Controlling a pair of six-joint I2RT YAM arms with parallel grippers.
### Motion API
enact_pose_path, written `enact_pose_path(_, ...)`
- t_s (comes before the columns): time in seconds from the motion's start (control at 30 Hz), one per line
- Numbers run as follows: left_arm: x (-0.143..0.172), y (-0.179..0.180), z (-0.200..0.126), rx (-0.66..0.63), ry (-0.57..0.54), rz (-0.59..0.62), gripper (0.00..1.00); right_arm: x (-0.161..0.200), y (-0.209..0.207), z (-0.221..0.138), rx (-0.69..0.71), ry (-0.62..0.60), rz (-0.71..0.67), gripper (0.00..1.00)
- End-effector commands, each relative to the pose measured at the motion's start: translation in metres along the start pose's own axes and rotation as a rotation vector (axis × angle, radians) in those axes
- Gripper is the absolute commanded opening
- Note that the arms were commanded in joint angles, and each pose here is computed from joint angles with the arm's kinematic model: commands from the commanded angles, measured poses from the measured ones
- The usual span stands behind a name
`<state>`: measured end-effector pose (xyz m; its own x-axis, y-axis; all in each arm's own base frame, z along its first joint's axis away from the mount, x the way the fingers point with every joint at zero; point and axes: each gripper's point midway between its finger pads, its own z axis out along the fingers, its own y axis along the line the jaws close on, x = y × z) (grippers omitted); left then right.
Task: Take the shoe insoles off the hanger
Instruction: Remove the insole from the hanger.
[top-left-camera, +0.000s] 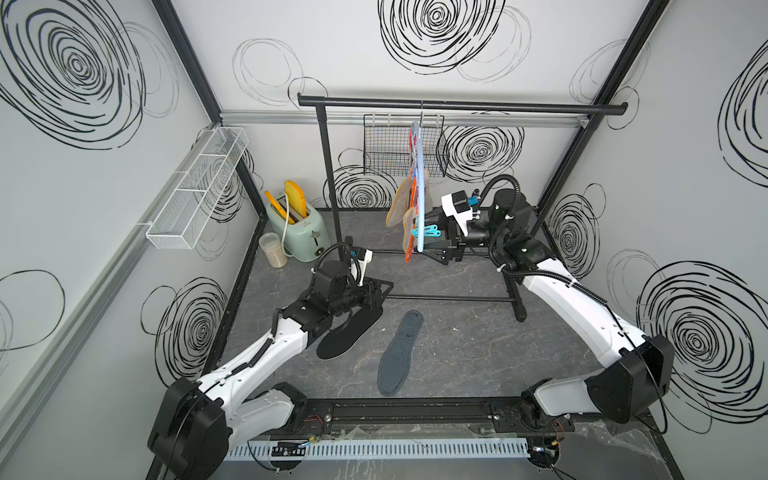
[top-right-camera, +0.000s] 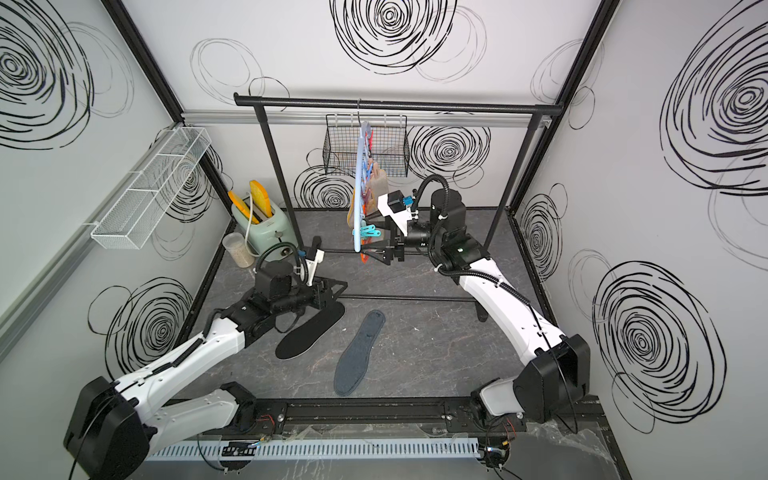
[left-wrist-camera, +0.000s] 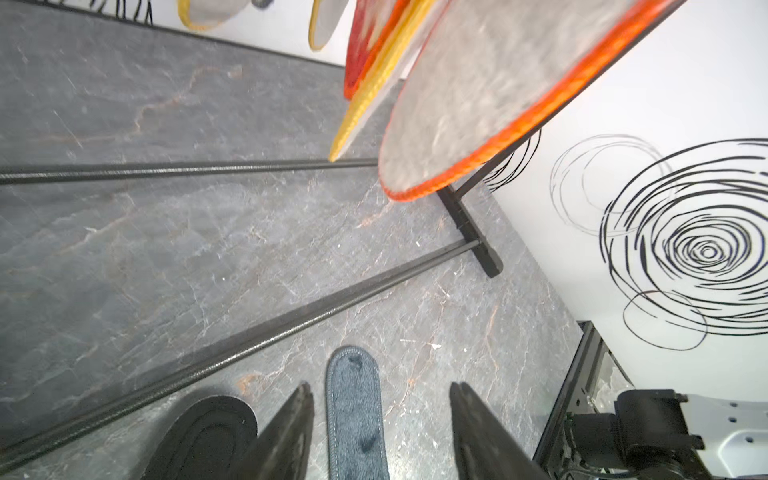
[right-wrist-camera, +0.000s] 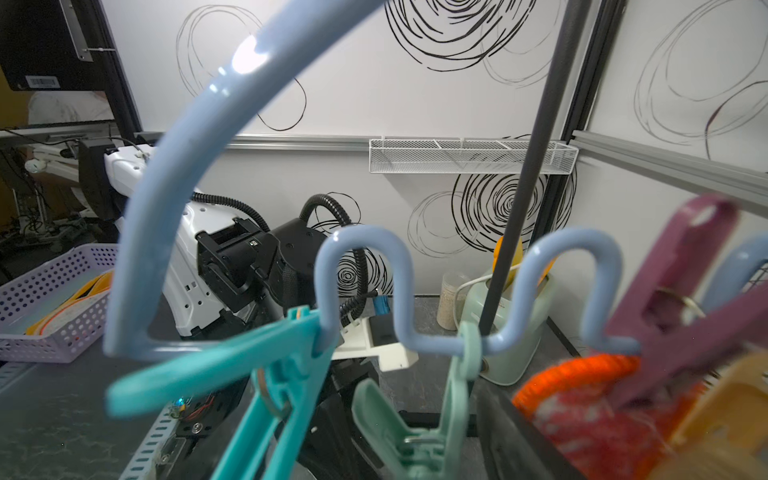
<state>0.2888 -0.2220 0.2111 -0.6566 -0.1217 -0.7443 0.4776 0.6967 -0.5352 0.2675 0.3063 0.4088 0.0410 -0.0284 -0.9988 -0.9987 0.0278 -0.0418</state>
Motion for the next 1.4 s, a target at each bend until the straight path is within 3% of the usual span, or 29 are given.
enact_pose_path(0.0, -0.025, -0.015, -0.009, 0.046, -0.085, 0.056, 0.61, -0.006, 0.003, -0.015, 0.065, 0.004, -0.048, 0.8)
enact_pose_path(0.3, -0.083, -0.07, -0.018, 0.194, -0.262, 0.205, 0.71, 0.016, -0.01, -0.073, 0.354, -0.042, -0.029, 0.85)
enact_pose_path(0.53, -0.099, -0.117, -0.015, 0.255, -0.359, 0.35, 0.75, 0.016, -0.028, -0.08, 0.463, -0.046, 0.012, 0.83)
enact_pose_path(0.7, -0.119, -0.101, -0.006, 0.132, -0.456, 0.341, 0.76, 0.01, -0.025, -0.078, 0.437, -0.064, 0.015, 0.82)
enact_pose_path(0.87, -0.13, -0.094, 0.011, 0.093, -0.504, 0.345, 0.75, 0.011, -0.025, -0.079, 0.442, -0.064, 0.018, 0.82)
enact_pose_path(1.1, -0.143, -0.094, 0.029, 0.064, -0.494, 0.365, 0.58, 0.016, -0.023, -0.081, 0.455, -0.055, 0.011, 0.81)
enact_pose_path(1.2, -0.145, -0.091, 0.031, 0.043, -0.484, 0.381, 0.4, 0.017, -0.025, -0.082, 0.464, -0.051, 0.005, 0.81)
enact_pose_path(1.27, -0.147, -0.086, 0.03, 0.012, -0.476, 0.381, 0.2, 0.017, -0.025, -0.082, 0.465, -0.051, 0.003, 0.81)
enact_pose_path(1.37, -0.153, -0.079, 0.021, -0.028, -0.484, 0.384, 0.09, 0.013, -0.025, -0.082, 0.465, -0.057, -0.002, 0.81)
